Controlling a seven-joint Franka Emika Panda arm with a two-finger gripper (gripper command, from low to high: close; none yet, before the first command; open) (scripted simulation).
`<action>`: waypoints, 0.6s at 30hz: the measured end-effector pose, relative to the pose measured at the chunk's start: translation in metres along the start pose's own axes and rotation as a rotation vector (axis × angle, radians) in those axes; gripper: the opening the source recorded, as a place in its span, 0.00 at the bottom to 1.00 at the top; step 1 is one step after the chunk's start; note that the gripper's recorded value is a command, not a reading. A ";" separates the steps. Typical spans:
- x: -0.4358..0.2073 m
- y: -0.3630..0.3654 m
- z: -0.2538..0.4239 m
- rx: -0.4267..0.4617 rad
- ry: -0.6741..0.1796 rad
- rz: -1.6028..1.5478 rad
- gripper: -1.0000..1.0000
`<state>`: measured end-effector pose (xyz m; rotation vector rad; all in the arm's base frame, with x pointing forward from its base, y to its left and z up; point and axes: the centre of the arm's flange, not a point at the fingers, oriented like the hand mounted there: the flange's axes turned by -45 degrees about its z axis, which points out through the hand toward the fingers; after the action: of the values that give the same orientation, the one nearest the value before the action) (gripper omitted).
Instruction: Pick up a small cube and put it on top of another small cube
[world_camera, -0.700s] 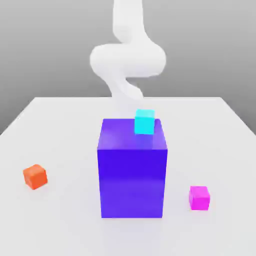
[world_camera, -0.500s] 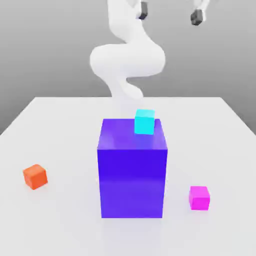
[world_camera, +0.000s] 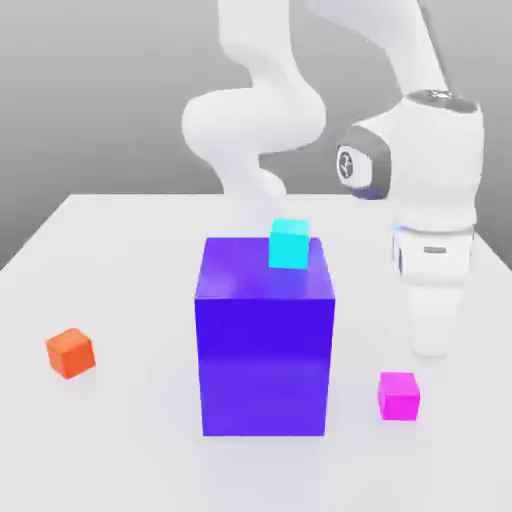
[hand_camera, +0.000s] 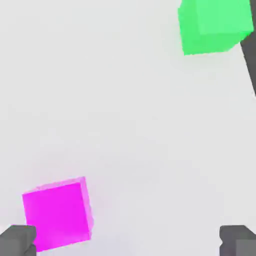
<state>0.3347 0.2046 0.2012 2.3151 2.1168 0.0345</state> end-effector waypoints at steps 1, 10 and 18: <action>-0.001 -0.003 0.012 0.009 -0.007 -0.017 0.50; -0.003 -0.009 0.071 0.019 -0.013 -0.033 0.00; -0.002 -0.007 0.039 0.019 -0.014 -0.034 0.00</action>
<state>0.3282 0.2034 0.1620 2.2824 2.1584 -0.0025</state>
